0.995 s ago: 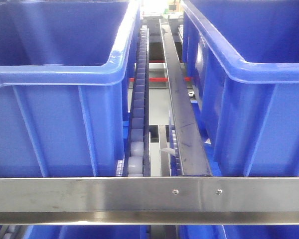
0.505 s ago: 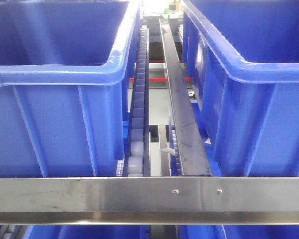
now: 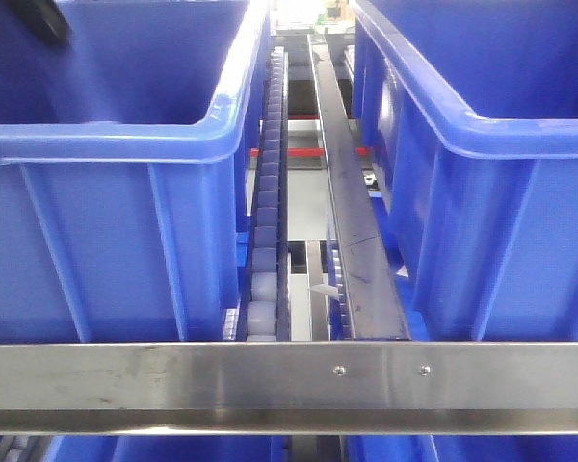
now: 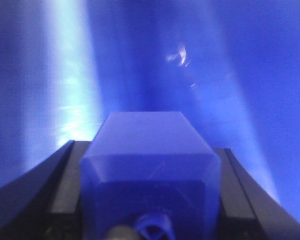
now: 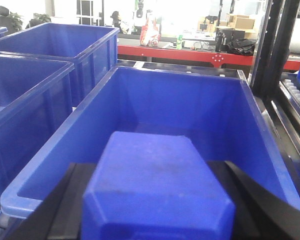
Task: Pick and sort blue part to right shelf
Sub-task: 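Lower the left gripper into a blue bin and release its part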
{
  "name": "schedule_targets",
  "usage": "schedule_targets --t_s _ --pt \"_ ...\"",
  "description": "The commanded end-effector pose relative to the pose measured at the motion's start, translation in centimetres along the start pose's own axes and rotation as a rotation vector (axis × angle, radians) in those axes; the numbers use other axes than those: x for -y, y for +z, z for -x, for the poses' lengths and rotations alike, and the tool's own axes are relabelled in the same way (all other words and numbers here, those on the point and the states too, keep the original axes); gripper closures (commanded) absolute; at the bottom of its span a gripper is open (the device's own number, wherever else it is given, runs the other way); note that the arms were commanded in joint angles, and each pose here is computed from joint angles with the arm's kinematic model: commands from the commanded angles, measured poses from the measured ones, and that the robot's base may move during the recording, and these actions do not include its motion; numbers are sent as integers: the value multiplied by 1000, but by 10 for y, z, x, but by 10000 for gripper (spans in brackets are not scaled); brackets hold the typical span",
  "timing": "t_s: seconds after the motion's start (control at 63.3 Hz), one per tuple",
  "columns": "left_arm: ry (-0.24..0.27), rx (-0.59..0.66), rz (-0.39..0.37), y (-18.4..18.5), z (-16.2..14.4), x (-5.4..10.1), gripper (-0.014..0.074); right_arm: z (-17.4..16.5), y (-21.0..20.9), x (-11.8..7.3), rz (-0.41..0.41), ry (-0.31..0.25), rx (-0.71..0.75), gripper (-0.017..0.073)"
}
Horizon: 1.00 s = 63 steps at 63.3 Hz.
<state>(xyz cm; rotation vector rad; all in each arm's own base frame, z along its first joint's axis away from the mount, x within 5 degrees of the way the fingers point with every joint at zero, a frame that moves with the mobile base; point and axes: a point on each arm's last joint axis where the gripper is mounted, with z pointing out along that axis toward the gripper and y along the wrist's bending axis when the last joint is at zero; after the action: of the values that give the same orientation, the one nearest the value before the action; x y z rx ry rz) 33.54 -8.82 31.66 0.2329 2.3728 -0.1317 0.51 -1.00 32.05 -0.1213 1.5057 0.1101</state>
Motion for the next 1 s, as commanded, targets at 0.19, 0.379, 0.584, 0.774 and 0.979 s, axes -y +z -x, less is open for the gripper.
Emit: schedule_targets --t_s 0.19,0.379,0.584,0.774,0.979 --pt "-52 12 25 53 18 -17 206 17 -6 0 4 -16 131 323" --pt "-81 -39 54 78 8 -33 206 16 -6 0 3 -16 122 323" --pt "-90 -68 62 84 4 -38 203 16 -6 0 3 -16 122 323" --pt "-83 -80 63 84 3 -38 69 16 -6 0 3 -16 122 323" --pt "-60 -80 62 76 5 -38 -83 16 -6 0 3 -16 122 323"
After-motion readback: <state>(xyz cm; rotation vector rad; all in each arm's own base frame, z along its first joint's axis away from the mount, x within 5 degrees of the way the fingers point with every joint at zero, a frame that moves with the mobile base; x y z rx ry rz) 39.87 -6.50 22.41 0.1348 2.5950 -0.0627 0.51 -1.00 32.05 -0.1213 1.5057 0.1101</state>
